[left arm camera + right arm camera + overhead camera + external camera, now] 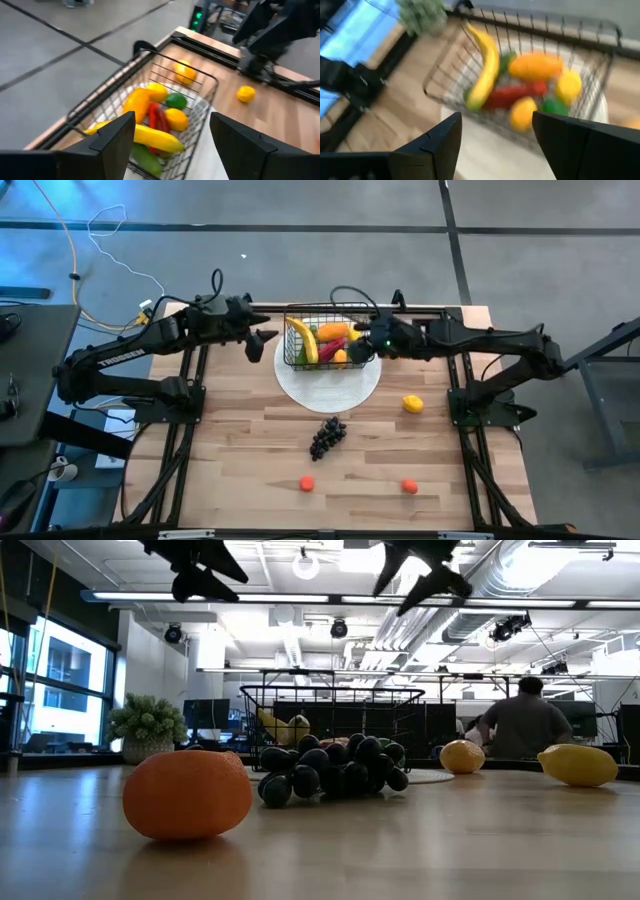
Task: Build produce basket
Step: Put the right orange into the black wire basket
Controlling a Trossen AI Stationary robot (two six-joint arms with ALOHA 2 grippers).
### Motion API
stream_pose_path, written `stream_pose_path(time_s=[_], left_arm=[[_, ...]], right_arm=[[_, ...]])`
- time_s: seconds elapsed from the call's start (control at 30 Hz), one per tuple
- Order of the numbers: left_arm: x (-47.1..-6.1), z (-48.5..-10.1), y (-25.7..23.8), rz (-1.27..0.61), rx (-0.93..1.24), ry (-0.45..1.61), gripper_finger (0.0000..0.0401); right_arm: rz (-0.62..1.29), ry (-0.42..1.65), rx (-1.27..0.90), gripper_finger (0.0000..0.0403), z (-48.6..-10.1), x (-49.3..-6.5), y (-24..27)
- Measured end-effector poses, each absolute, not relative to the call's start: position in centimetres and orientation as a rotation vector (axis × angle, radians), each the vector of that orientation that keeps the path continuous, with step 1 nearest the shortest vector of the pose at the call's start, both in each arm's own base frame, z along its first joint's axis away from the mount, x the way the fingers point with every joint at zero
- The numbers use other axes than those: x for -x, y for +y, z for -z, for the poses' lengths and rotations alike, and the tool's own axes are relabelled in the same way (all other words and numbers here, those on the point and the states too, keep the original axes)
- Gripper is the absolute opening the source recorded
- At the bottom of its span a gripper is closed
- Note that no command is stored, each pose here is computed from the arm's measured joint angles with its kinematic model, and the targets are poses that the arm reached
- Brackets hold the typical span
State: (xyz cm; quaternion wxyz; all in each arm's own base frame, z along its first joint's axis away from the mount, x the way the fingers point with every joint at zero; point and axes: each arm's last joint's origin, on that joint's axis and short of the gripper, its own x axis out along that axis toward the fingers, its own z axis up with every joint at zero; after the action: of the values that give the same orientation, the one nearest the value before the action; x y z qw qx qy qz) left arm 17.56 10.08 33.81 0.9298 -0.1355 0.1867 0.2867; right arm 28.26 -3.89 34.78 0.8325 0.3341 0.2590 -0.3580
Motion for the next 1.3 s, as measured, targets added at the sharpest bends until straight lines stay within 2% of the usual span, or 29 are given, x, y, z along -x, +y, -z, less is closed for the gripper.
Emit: stream_pose_path(time_s=[0.3,0.57,0.73,1.03,1.3], left_arm=[[-17.6,-33.7,9.9,-0.532,0.293,0.396,0.027],[-17.6,-33.6,9.9,-0.533,0.323,0.399,0.0291],[-17.6,-33.6,9.9,-0.539,0.394,0.381,0.0291],[-17.9,-33.6,9.2,-0.47,0.506,0.372,0.0291],[-18.6,-33.4,7.5,-0.401,0.521,0.409,0.0291]], right_arm=[[0.75,0.888,-0.847,0.0225,-32.5,-26.9,-0.5],[0.685,1.031,-0.897,0.0244,-31.8,-26.4,3.4],[0.64,1.158,-0.898,0.0259,-31.0,-26.0,6.0],[0.515,1.284,-0.824,0.0261,-30.0,-25.3,10.7],[0.399,1.428,-0.757,0.0261,-28.3,-24.7,15.3]])
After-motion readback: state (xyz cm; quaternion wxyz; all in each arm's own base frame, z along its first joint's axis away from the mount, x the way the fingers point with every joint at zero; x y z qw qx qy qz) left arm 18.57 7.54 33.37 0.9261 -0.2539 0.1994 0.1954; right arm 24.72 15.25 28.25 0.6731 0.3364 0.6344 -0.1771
